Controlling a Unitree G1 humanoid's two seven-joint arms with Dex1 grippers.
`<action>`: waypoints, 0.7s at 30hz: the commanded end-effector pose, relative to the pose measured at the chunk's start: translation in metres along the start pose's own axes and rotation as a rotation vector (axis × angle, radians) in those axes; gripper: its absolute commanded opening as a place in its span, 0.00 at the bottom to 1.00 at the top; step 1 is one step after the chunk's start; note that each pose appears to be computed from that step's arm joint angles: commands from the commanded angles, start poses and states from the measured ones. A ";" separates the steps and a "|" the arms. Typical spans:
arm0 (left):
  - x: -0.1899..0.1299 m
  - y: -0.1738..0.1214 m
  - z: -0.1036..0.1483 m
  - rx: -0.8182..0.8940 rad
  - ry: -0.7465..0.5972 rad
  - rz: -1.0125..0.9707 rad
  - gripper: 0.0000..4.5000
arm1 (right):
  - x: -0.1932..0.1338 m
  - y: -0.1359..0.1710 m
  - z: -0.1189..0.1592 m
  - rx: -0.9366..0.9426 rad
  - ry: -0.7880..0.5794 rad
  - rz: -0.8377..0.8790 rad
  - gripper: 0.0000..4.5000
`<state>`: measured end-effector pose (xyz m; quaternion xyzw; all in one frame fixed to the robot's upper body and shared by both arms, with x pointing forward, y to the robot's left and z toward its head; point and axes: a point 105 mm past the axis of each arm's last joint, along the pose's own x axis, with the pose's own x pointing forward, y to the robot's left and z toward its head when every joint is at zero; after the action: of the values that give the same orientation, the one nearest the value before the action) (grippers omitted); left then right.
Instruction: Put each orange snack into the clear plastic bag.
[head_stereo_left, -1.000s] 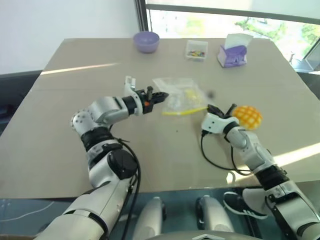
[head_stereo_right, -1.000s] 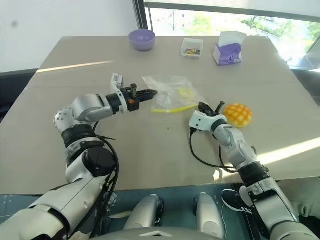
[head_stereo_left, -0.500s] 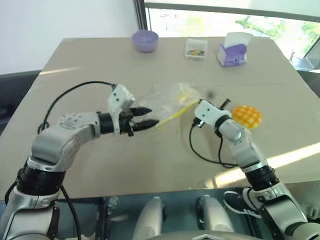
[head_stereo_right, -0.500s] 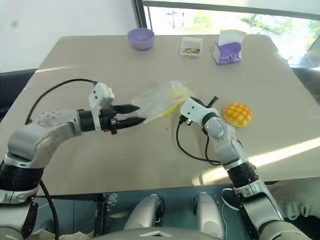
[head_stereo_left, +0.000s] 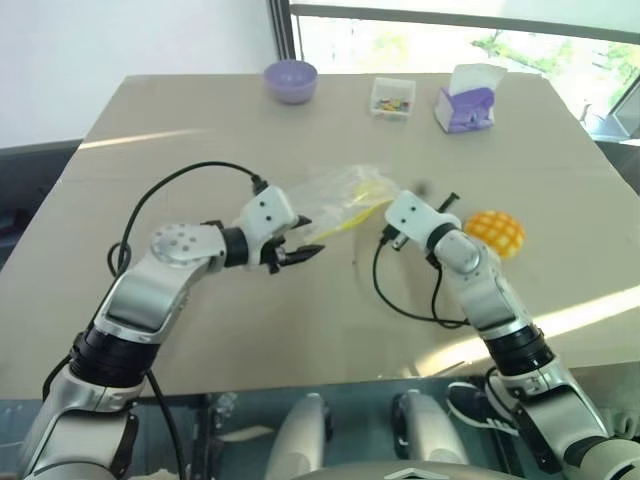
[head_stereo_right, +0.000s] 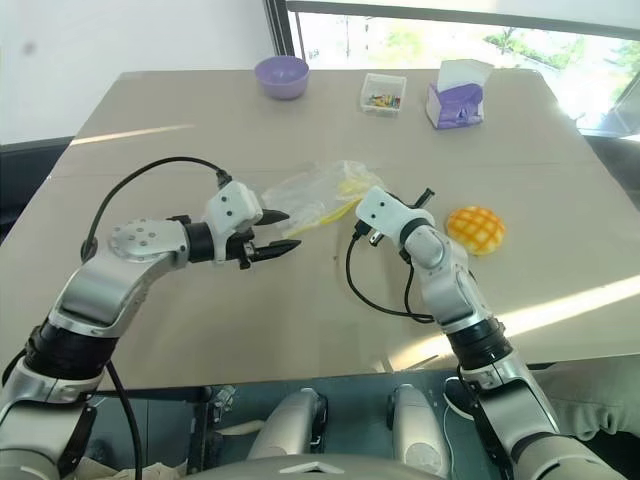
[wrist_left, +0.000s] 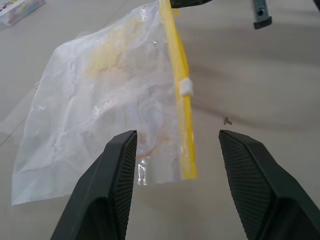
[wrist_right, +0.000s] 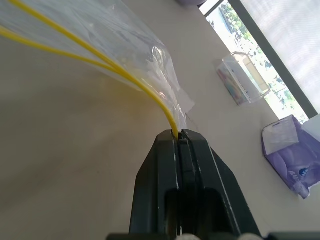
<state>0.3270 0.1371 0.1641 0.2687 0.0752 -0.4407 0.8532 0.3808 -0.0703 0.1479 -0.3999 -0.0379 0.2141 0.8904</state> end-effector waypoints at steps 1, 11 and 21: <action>0.005 0.005 0.007 0.028 -0.012 0.040 0.56 | -0.003 -0.010 0.024 -0.020 -0.076 -0.031 0.00; 0.006 0.011 0.000 0.076 0.019 0.059 0.01 | -0.005 -0.010 0.023 0.021 -0.080 -0.027 0.00; 0.005 0.032 0.007 0.271 -0.150 0.062 0.00 | -0.024 -0.017 0.015 0.082 -0.083 0.041 0.55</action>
<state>0.3533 0.1443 0.1600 0.3411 -0.0148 -0.4319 0.8348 0.3673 -0.0725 0.1527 -0.3650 -0.0303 0.2567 0.8944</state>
